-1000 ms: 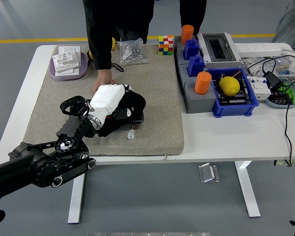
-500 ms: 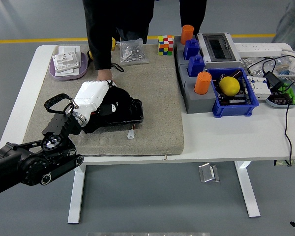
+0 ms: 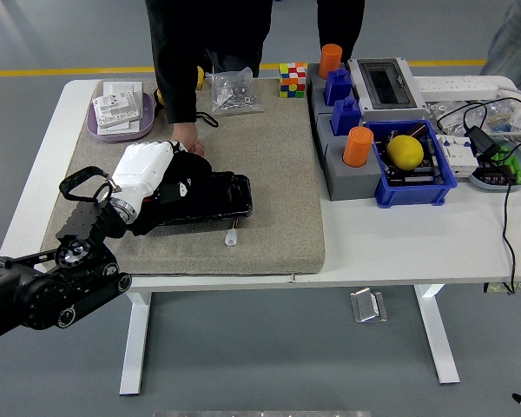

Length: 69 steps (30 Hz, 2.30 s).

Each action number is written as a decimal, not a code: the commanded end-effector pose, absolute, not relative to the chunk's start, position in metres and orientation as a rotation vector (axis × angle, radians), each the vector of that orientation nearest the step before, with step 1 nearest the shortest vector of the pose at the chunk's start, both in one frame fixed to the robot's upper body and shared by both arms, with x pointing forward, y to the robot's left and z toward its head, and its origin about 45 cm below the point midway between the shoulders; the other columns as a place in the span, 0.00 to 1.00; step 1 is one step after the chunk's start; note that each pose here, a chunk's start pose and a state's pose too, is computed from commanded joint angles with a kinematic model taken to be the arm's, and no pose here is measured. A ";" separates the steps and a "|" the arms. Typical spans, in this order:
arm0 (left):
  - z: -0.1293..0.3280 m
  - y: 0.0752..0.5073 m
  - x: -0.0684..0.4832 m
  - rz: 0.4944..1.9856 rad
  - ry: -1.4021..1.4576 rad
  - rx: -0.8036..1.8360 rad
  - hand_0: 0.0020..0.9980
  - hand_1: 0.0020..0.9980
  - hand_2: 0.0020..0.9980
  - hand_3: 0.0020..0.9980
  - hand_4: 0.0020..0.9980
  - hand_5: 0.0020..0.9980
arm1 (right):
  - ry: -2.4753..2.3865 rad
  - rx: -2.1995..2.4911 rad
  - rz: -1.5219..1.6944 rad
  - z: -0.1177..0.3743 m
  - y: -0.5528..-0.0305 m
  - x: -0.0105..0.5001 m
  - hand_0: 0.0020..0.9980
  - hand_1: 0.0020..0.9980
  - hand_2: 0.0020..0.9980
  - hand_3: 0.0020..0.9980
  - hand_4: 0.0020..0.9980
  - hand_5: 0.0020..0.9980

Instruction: Pick the rag up,wipe the panel,place it on the desk

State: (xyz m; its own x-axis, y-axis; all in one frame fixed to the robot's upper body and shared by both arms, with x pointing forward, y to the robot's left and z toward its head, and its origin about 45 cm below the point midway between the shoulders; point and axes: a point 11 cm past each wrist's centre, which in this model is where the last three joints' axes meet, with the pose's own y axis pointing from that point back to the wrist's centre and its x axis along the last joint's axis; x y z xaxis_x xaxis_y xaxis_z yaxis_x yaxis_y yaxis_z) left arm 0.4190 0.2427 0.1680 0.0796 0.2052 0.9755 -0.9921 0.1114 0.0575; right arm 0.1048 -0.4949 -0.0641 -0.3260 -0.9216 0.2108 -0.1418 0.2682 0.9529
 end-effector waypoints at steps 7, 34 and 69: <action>0.170 0.261 0.418 1.191 -1.060 1.036 0.22 0.09 0.53 0.47 0.16 0.00 | -1.692 0.985 -1.148 -0.064 -0.495 0.105 0.77 0.61 0.71 0.63 1.00 0.57; 0.170 0.306 0.412 1.226 -1.063 1.107 0.22 0.09 0.53 0.47 0.15 0.00 | -1.707 0.973 -1.157 -0.064 -0.497 0.103 0.77 0.61 0.71 0.64 1.00 0.57; 0.164 0.240 0.410 1.158 -1.051 0.981 0.22 0.09 0.52 0.47 0.14 0.00 | -1.699 0.984 -1.151 -0.063 -0.497 0.107 0.77 0.61 0.71 0.64 1.00 0.58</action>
